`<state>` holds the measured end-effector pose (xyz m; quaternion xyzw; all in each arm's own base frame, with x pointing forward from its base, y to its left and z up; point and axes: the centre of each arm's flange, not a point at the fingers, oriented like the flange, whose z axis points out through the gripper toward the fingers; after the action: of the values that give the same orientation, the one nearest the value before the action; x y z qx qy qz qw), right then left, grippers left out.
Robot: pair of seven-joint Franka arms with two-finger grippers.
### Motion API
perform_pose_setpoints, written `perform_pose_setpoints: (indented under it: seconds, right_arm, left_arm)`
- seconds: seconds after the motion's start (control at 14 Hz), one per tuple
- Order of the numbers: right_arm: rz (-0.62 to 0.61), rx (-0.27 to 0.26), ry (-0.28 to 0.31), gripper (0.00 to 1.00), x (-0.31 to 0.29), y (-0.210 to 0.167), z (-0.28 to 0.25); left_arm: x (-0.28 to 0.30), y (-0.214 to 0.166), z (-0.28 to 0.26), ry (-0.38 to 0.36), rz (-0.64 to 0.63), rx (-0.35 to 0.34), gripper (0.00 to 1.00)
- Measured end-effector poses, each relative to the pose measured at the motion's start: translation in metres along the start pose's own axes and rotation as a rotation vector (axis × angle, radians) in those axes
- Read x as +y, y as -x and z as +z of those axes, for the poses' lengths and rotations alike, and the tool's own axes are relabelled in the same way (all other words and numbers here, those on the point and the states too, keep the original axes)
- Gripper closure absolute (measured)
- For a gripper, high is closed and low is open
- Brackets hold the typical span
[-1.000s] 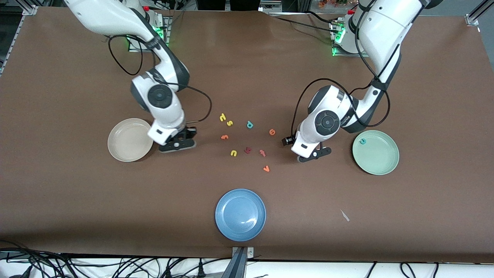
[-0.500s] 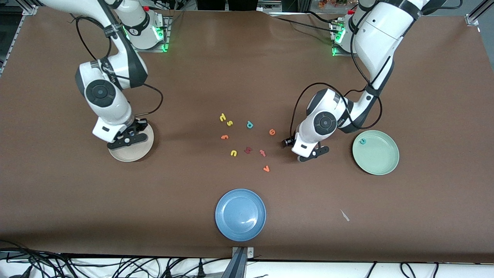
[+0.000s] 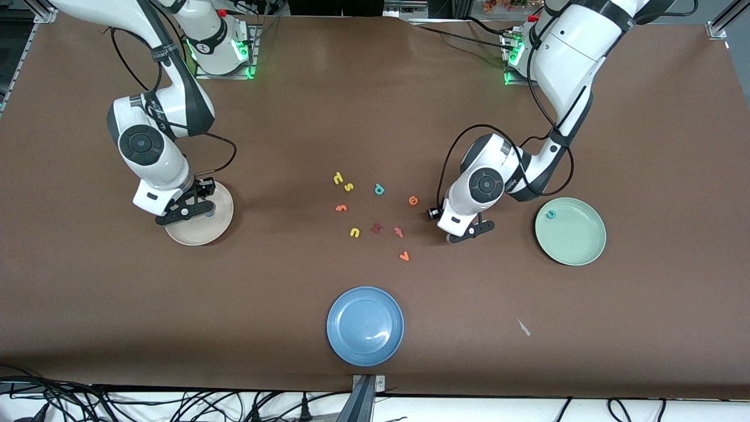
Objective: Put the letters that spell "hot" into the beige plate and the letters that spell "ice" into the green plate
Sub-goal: 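Place the blue o on the cream plate with the right gripper, then grasp the maroon piece with the left gripper while the right gripper grasps the u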
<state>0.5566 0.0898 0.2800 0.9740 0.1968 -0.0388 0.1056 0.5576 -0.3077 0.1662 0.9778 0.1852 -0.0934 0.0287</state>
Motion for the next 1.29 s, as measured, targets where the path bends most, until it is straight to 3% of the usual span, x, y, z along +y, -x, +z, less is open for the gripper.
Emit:
perform_pose_setpoints:
  seconds: [0.14,0.36,0.71,0.93,1.14,1.29]
  right_arm:
    - [0.024,0.006,-0.027,0.18,-0.006,-0.002,-0.002]
    - [0.141,0.021,-0.133,0.15,-0.054,-0.013,-0.017]
    - [0.301,0.036,-0.192,0.12,-0.172,-0.03,-0.034]
    - [0.266,0.048,-0.215,0.09,-0.237,-0.03,-0.036]
    - [0.139,0.125,-0.218,0.02,-0.292,-0.031,-0.026]
    - [0.086,0.134,-0.212,0.03,-0.314,-0.031,-0.016]
  left_arm:
    - [0.0,0.0,0.0,-0.001,0.003,0.002,0.36]
    - [0.001,0.0,-0.001,-0.003,0.009,0.007,0.4]
    - [0.001,-0.001,-0.002,-0.004,0.01,0.012,0.4]
    - [0.0,-0.002,-0.002,-0.004,0.011,0.013,0.4]
    - [0.0,-0.002,-0.002,-0.004,0.011,0.013,0.41]
    - [0.0,-0.002,-0.002,-0.004,0.011,0.014,0.43]
